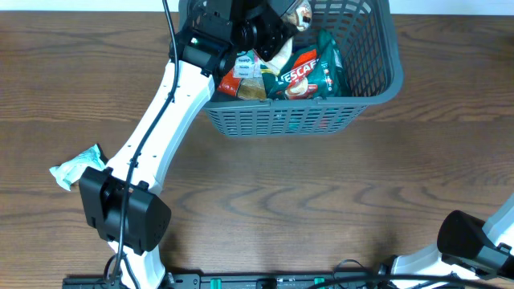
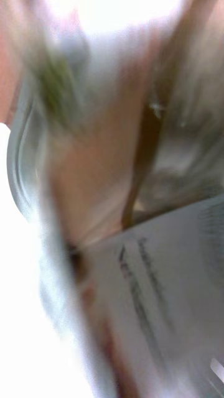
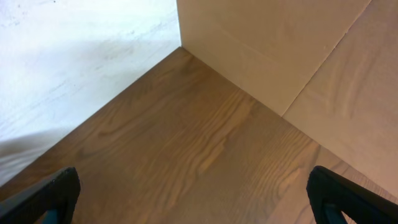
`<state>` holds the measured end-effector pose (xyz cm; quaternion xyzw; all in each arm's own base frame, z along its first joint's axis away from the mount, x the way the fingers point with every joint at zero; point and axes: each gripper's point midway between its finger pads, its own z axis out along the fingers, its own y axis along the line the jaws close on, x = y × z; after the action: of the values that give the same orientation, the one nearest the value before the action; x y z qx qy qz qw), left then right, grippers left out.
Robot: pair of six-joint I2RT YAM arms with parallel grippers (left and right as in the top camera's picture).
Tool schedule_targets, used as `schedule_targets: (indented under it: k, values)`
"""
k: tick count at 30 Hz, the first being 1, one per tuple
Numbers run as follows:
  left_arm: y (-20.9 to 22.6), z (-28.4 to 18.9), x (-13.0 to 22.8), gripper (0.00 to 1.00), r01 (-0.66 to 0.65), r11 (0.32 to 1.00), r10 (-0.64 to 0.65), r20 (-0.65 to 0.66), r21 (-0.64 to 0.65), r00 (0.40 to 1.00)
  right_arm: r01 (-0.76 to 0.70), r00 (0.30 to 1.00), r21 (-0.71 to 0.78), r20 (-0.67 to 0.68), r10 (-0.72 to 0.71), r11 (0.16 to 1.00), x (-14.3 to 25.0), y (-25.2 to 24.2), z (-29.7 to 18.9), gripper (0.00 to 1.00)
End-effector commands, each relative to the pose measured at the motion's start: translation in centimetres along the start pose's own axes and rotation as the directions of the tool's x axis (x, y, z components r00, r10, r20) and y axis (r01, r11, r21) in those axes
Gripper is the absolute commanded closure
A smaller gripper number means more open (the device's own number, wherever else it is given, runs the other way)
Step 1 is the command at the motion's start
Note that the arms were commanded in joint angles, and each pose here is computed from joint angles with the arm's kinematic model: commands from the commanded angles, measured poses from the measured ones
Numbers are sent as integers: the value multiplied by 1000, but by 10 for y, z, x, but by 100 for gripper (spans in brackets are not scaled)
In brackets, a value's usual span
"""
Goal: Pack container
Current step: 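Carry the brown snack bag with the left gripper and release it into the basket, then move the left gripper down to the pale green wipes packet and grasp it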
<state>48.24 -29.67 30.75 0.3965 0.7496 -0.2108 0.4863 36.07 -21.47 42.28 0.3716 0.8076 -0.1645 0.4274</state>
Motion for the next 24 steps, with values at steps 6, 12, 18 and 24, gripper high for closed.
schedule_targets:
  k: [6,12,18,24]
  values:
    - [-4,-19,-23,1,-13,1000,13,53,-1,999,-19,1000,9,10,19,1000,-2,-5,-5,1]
    - [-1,-60,-57,1,-43,995,53,121,-85,991,-19,1000,9,10,19,1000,-2,-5,-5,1]
    - [78,-150,-65,2,188,781,-110,165,-596,980,-19,1000,9,10,19,1000,-2,-5,-5,1]
    - [133,-295,2,1,395,166,-341,323,-904,883,-19,1000,9,10,19,1000,-2,-5,-5,1]
